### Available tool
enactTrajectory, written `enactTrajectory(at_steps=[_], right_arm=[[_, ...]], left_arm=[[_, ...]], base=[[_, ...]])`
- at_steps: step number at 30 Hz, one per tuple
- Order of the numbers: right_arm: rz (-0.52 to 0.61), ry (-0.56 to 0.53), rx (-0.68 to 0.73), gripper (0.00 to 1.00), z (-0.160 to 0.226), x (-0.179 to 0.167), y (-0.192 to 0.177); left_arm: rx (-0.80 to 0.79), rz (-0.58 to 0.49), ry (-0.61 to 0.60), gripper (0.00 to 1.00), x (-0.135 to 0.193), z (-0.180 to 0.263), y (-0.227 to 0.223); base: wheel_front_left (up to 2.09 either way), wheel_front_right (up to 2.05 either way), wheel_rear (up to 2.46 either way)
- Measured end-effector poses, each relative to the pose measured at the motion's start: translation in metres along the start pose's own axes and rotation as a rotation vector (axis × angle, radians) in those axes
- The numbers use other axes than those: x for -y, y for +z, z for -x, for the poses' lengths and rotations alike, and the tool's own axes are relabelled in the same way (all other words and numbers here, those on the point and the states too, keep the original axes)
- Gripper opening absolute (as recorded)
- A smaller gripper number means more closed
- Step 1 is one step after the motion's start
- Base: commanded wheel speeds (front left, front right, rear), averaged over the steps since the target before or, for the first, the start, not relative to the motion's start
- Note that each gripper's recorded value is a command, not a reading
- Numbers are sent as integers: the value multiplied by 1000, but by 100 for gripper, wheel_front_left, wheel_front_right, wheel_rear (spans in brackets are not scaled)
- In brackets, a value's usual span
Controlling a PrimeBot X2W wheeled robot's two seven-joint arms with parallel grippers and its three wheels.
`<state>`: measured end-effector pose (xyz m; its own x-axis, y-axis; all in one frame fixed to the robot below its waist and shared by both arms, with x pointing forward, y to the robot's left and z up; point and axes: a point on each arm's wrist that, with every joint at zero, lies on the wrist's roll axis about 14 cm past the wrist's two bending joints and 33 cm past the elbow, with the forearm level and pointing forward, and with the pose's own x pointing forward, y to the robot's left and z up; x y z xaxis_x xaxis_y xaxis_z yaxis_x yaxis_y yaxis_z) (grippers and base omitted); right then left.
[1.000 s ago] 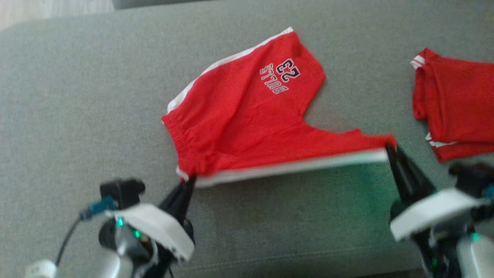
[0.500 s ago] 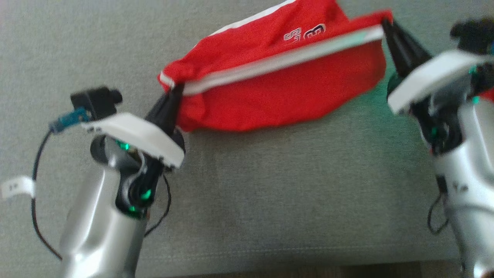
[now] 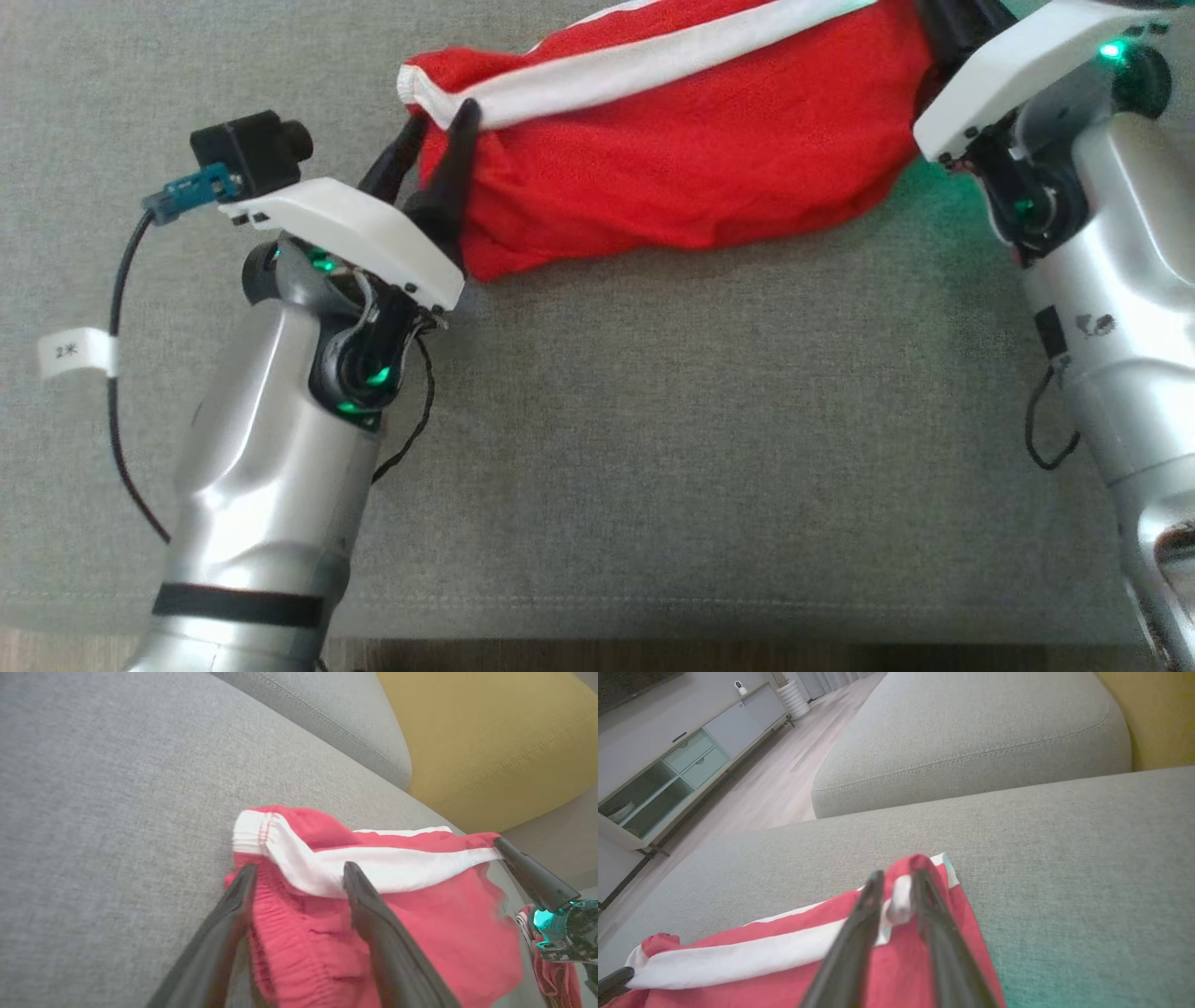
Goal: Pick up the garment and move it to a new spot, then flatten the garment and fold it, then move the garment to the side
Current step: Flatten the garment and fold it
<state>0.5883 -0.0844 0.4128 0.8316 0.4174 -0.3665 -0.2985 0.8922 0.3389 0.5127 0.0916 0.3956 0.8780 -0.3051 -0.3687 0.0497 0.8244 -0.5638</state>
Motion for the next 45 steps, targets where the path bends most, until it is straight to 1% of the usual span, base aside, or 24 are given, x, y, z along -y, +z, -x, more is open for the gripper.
enactTrajectory(at_steps=[2,5,9,10,12,14,18,24,29,36,45], right_arm=[[8,9,35,100,-1,-3,3],[35,20,100,100,0,-7,9],[115,16,238,100,13,-2,33],[115,16,238,100,13,-2,33],[154,9,291,100,23,1,44],[185,5,318,100,35,3,46],[213,-25,344,100,66,10,40],[225,-88,386,100,117,19,28],[197,-127,389,100,152,13,12],[176,-185,362,100,187,10,-3],[168,-200,363,100,198,4,0]], left_arm=[[21,-2,-1,100,1,-1,1],[54,-35,-2,100,4,-1,2],[153,-123,27,100,4,5,15],[153,-123,27,100,4,5,15],[208,-186,41,100,5,13,22],[246,-232,70,100,1,24,22],[312,-313,116,100,-3,50,25],[434,-434,118,100,14,78,48],[448,-508,122,100,16,96,46],[429,-534,119,100,20,110,31],[437,-552,113,100,24,113,31]], base=[[0,0,0],[0,0,0],[0,0,0],[0,0,0],[0,0,0],[0,0,0],[0,0,0],[0,0,0],[0,0,0],[0,0,0],[0,0,0]])
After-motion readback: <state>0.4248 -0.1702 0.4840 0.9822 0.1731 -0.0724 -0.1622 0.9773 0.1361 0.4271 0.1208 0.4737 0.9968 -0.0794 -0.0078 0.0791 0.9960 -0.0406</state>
